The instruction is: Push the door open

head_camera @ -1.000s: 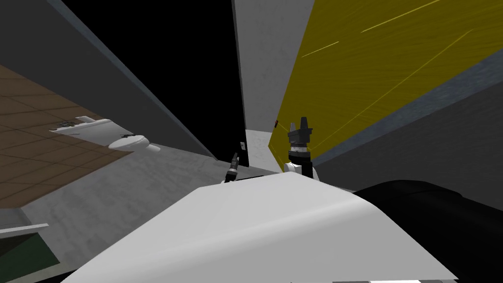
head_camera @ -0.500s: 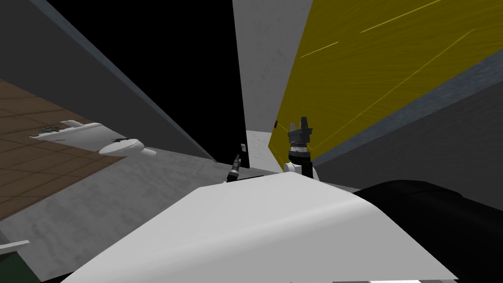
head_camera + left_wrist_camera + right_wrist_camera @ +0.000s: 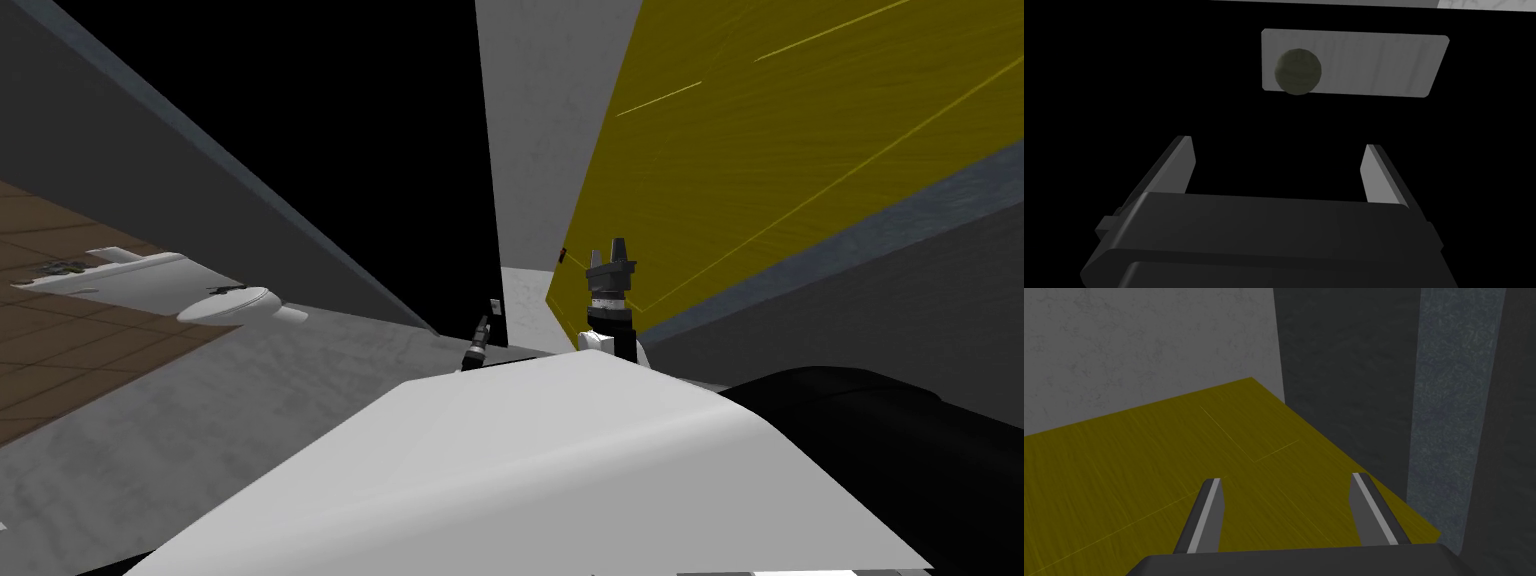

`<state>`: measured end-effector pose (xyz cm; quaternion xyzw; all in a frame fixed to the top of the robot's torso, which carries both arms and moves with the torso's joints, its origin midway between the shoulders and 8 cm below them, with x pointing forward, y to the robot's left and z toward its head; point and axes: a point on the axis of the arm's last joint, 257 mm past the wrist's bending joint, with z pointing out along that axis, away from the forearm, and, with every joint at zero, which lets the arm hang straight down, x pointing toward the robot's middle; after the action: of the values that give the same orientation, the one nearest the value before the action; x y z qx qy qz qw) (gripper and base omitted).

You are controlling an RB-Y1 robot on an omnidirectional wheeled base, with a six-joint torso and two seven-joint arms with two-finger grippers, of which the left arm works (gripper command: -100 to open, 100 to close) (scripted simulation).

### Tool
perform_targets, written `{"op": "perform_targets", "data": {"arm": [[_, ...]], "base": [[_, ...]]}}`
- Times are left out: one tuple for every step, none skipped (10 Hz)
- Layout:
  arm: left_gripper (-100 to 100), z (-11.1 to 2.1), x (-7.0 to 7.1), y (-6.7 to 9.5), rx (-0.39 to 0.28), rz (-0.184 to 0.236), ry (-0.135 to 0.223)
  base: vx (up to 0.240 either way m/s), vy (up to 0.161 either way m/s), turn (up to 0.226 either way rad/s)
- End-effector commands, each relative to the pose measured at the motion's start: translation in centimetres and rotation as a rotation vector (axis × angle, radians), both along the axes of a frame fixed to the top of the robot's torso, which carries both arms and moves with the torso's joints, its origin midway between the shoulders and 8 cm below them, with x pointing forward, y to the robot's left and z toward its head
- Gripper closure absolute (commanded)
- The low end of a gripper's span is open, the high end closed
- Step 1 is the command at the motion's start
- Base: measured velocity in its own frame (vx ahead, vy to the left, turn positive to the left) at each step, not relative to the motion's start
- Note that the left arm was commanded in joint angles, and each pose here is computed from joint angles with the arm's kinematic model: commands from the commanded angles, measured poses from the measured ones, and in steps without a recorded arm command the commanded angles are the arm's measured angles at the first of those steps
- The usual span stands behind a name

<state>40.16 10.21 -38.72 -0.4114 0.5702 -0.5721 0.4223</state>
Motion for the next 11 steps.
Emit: {"op": "perform_targets", "data": {"arm": [[-100, -0.17, -0.03, 0.24, 0.002, 0.004, 0.0], [-100, -0.26, -0.05, 0.34, 0.001, 0.006, 0.001], [-100, -0.32, -0.06, 0.4, 0.0, 0.009, 0.001], [-100, -0.37, -0.07, 0.42, -0.002, 0.012, 0.001], [-100, -0.41, -0.07, 0.39, -0.005, 0.014, 0.002], [-100, -0.43, -0.07, 0.31, -0.009, 0.017, 0.002], [-100, -0.41, -0.06, 0.34, -0.007, 0.015, 0.002], [100, -0.41, -0.06, 0.34, -0.007, 0.015, 0.002], [100, -0.41, -0.06, 0.34, -0.007, 0.015, 0.002], [100, -0.41, -0.06, 0.34, -0.007, 0.015, 0.002], [100, -0.41, -0.06, 0.34, -0.007, 0.015, 0.002]], "base": [[0.161, -0.067, -0.031], [0.214, -0.08, -0.026], [0.208, -0.068, -0.023], [0.194, -0.056, -0.024], [0.174, -0.062, -0.022], [0.165, -0.056, -0.023], [0.068, -0.021, 0.01], [-0.014, 0.002, -0.004], [-0.025, 0.007, -0.014], [-0.015, 0.007, -0.003], [-0.009, 0.003, 0.003]]}}
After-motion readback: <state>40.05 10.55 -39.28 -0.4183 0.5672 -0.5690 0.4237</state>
